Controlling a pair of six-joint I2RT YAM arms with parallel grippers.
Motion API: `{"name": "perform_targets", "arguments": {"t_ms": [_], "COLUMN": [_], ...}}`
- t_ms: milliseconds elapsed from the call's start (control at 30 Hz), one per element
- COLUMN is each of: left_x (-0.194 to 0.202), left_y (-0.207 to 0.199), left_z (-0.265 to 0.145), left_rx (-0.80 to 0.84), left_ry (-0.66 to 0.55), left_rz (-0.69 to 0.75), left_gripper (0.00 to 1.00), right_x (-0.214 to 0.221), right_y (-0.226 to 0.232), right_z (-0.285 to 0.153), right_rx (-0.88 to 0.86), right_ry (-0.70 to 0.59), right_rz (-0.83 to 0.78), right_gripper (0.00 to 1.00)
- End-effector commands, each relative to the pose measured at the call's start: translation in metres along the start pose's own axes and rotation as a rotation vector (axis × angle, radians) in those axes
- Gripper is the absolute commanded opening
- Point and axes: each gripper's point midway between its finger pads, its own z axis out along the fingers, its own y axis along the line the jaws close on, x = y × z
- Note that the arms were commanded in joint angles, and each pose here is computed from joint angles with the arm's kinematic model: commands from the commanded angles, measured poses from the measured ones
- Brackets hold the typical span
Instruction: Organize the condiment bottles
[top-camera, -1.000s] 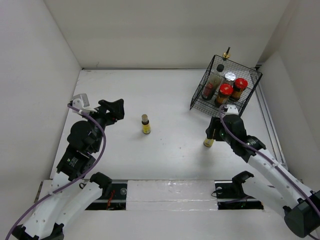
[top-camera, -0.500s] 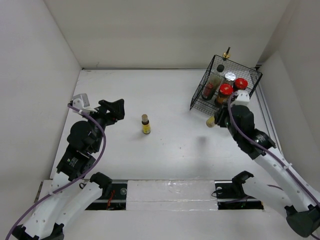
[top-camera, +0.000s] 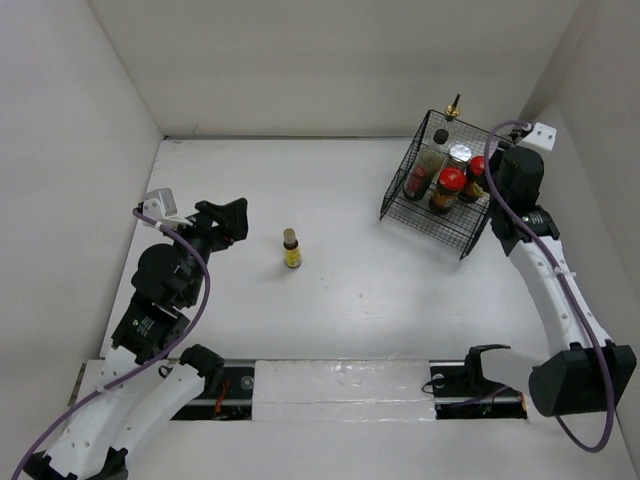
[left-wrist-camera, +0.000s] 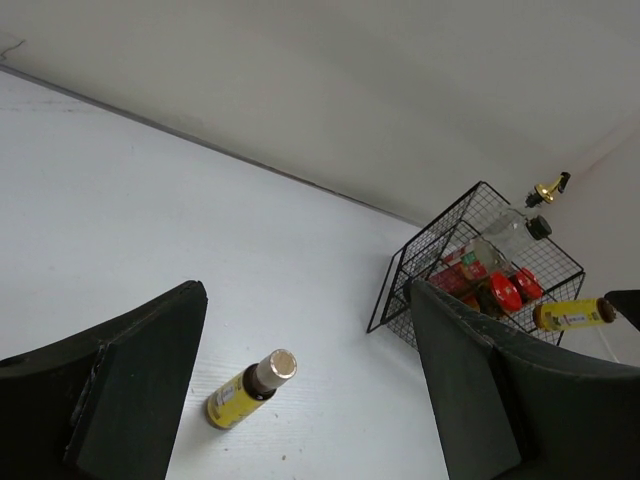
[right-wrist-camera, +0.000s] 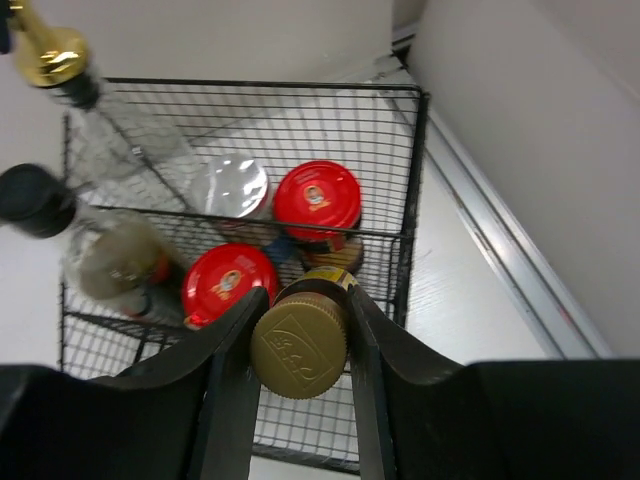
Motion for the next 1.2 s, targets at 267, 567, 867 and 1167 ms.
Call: {"name": "perform_targets", "arguments": {"t_ms": [267,567,867,1167], "left_x": [-0.011,-0.006,-0.005,-0.005], "left_y": [-0.009,-0.008,-0.009,-0.009], "left_z": [0.003,0.007,0.007,0.007], "left_rx": [0.023,0.014,0.022,0.022], "left_ry": [-0.030,-0.016,-0.011,-0.011], "left_rz": [-0.011,-0.004,-0.004,-0.004], "left_gripper": [0.79,0.79,0.79,0.79], "right_x": [-0.021,0.041,0.070,0.040], "right_y": [-0.007,-0.004,-0.007,-0.009], "right_z": [0.051,0.076,0.079,0.061], "right_rx": [-0.051,-0.053,-0.039,-0.049], "right_ry": [-0.074,0.056,0.117,0.040], "right_rz": [0.074,0.075,0.079,0.101], "right_gripper": [0.13,0.19,0.48,0.56]}}
